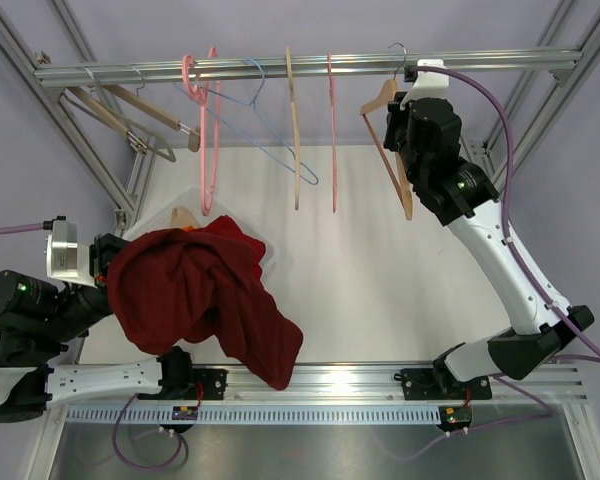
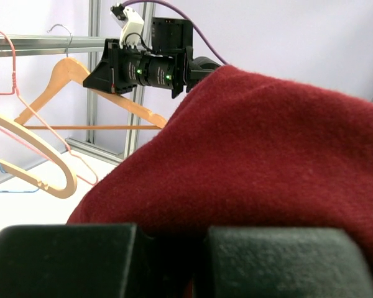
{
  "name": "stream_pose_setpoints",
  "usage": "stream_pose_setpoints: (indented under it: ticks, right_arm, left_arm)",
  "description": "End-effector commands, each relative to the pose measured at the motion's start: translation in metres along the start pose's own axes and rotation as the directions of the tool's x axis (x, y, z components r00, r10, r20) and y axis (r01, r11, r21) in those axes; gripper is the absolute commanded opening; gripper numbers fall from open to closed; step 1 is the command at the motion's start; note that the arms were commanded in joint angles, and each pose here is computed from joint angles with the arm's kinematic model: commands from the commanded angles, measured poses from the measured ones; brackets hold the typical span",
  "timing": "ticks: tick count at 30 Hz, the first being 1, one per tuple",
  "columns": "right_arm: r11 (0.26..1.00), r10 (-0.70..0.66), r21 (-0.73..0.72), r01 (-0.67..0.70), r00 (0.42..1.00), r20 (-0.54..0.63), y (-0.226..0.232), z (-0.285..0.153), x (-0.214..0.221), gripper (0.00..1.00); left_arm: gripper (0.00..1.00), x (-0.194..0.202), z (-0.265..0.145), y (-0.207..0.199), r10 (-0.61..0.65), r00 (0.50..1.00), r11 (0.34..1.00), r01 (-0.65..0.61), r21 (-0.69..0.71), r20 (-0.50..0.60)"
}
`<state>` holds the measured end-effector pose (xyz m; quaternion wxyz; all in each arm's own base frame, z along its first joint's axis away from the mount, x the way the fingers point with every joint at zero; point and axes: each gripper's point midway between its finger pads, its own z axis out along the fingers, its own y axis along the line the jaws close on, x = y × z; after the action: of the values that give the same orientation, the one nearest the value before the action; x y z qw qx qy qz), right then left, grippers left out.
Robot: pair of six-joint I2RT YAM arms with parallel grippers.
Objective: Remove the t-shirt from the hanger
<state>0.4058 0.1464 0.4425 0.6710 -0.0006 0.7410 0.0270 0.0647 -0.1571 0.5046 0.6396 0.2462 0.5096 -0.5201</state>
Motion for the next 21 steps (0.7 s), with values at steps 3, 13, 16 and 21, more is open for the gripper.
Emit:
stream_pose_setpoints:
  ticks: [3, 13, 16, 21]
  right_arm:
    - [0.999, 0.049, 0.021, -0.050, 0.998, 0.041, -0.005, 0.000, 0.003, 0.00]
    - [0.996, 0.090, -0.002, -0.090, 0.995, 0.050, -0.005, -0.007, 0.009, 0.01]
    - [0.993, 0.118, -0.033, -0.117, 0.991, 0.058, -0.003, -0.015, 0.008, 0.12]
    - [0.986, 0.153, -0.081, -0.147, 0.986, 0.068, -0.002, -0.031, 0.003, 0.43]
  left_arm:
    - [0.00, -0.032, 0.005, -0.003, -0.012, 0.995, 1.000, 0.012, 0.001, 0.100]
    - [0.00, -0.034, 0.003, 0.004, 0.000, 0.994, 0.999, 0.004, -0.036, 0.109]
    - [0.00, -0.031, 0.004, 0.009, 0.015, 0.994, 0.998, -0.008, -0.064, 0.104]
    - [0.00, -0.029, 0.010, 0.013, 0.030, 0.995, 0.996, -0.022, -0.087, 0.094]
